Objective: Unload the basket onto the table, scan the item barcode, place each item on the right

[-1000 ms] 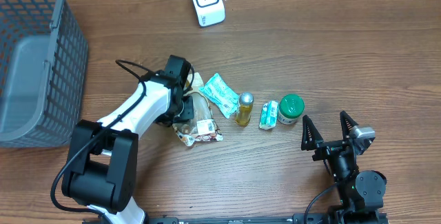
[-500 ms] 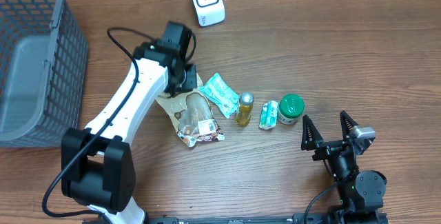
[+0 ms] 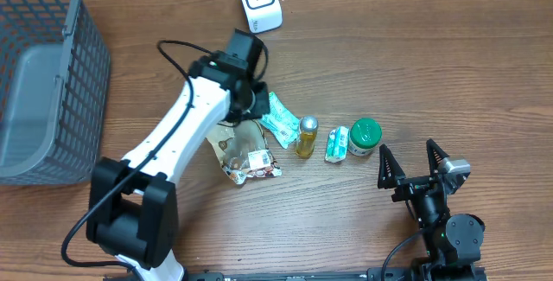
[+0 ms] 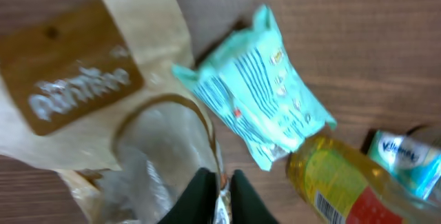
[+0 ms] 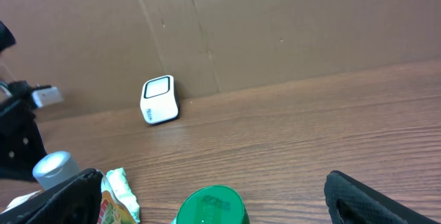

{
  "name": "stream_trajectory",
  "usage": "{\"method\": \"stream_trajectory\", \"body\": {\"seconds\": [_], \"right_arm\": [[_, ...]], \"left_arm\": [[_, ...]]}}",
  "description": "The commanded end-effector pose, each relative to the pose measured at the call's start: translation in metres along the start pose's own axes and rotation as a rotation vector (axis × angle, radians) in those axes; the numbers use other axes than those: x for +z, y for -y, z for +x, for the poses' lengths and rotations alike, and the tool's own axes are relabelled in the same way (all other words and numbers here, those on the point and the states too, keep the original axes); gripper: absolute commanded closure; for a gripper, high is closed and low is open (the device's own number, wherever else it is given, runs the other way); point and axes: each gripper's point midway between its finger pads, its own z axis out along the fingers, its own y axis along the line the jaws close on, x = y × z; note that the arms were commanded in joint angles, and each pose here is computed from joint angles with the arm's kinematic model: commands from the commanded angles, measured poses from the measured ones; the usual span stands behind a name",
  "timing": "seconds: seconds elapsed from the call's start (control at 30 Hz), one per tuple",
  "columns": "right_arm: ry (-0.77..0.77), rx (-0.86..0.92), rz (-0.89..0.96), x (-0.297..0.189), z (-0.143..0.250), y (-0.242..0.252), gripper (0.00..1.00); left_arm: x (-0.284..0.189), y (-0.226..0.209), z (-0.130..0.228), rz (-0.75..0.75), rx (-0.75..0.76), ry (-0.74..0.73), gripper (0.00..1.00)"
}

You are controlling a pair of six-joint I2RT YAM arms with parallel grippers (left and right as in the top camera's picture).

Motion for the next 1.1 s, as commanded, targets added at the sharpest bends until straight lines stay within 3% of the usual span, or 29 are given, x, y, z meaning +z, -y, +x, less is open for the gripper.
{"method": "stream_trajectory", "body": {"seconds": [0.0, 0.3, 1.07], "right_arm": [[0.004, 0.001, 0.010, 0.000, 0.002, 0.003, 0.00], [0.004, 0.001, 0.009, 0.000, 0.002, 0.003, 0.00], [0.004, 0.001, 0.010, 0.000, 0.002, 0.003, 0.00]], "left_arm": [[0.014, -0.004, 0.013, -0.053, -0.025, -0.022, 0.91], [0.036, -0.018, 0.033, -0.089, -0.048, -0.050, 0.92], [0.033, -0.048, 0.053, -0.204, -0.021, -0.130, 0.87]]}}
